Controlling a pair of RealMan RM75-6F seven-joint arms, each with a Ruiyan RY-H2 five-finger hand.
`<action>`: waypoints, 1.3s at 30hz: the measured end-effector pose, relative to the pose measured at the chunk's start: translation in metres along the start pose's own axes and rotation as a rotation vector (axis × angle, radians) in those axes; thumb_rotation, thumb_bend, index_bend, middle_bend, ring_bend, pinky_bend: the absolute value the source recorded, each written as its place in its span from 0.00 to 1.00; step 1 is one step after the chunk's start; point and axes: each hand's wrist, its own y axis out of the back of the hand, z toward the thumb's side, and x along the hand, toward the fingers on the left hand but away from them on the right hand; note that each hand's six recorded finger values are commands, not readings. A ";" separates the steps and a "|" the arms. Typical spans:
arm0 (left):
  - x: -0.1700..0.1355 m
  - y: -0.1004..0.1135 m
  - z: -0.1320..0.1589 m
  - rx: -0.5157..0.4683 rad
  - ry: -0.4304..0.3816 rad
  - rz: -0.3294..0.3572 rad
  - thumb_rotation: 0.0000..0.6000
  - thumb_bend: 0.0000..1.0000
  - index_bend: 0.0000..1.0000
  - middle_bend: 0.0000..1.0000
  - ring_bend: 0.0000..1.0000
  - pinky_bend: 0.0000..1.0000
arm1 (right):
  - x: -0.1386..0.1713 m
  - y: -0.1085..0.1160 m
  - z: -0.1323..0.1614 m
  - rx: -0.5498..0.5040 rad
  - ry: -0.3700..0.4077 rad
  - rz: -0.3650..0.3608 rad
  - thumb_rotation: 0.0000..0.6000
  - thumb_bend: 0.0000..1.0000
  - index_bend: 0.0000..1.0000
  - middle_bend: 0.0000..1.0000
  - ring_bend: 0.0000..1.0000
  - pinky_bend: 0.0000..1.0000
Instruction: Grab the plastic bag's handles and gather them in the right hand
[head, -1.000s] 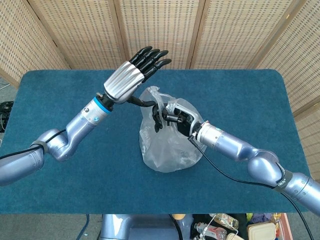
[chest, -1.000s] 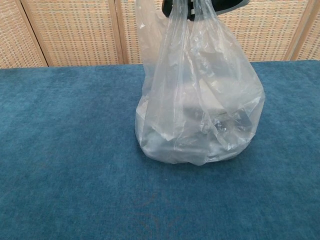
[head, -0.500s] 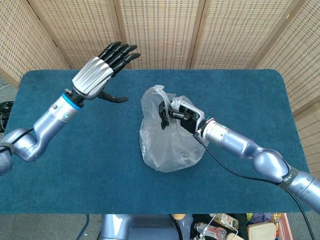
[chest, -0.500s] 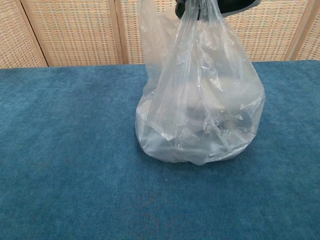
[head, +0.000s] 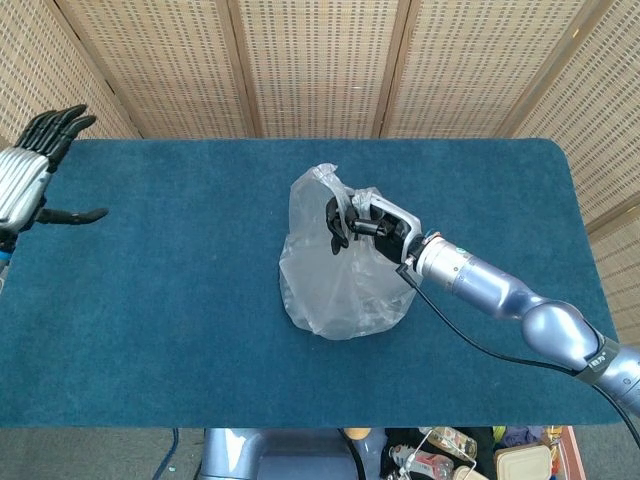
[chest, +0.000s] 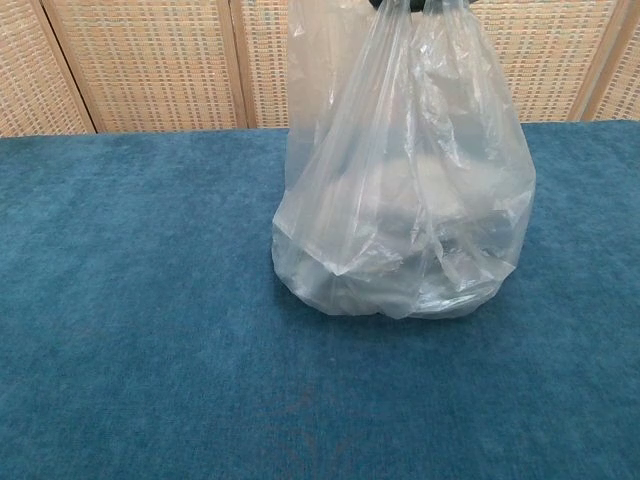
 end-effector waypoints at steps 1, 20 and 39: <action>-0.013 -0.003 -0.010 0.000 0.043 -0.003 1.00 0.00 0.00 0.00 0.00 0.00 | 0.001 0.000 0.001 0.002 0.002 -0.005 1.00 1.00 0.58 0.74 0.73 0.57; -0.140 -0.068 -0.053 -0.110 0.357 0.064 1.00 0.03 0.00 0.00 0.00 0.00 | 0.017 0.004 0.009 0.059 0.033 -0.083 1.00 1.00 0.59 0.76 0.86 0.75; -0.141 -0.070 -0.048 -0.136 0.311 0.056 1.00 0.03 0.00 0.00 0.00 0.00 | 0.010 -0.024 0.036 0.129 0.061 -0.095 1.00 1.00 0.64 0.82 1.00 1.00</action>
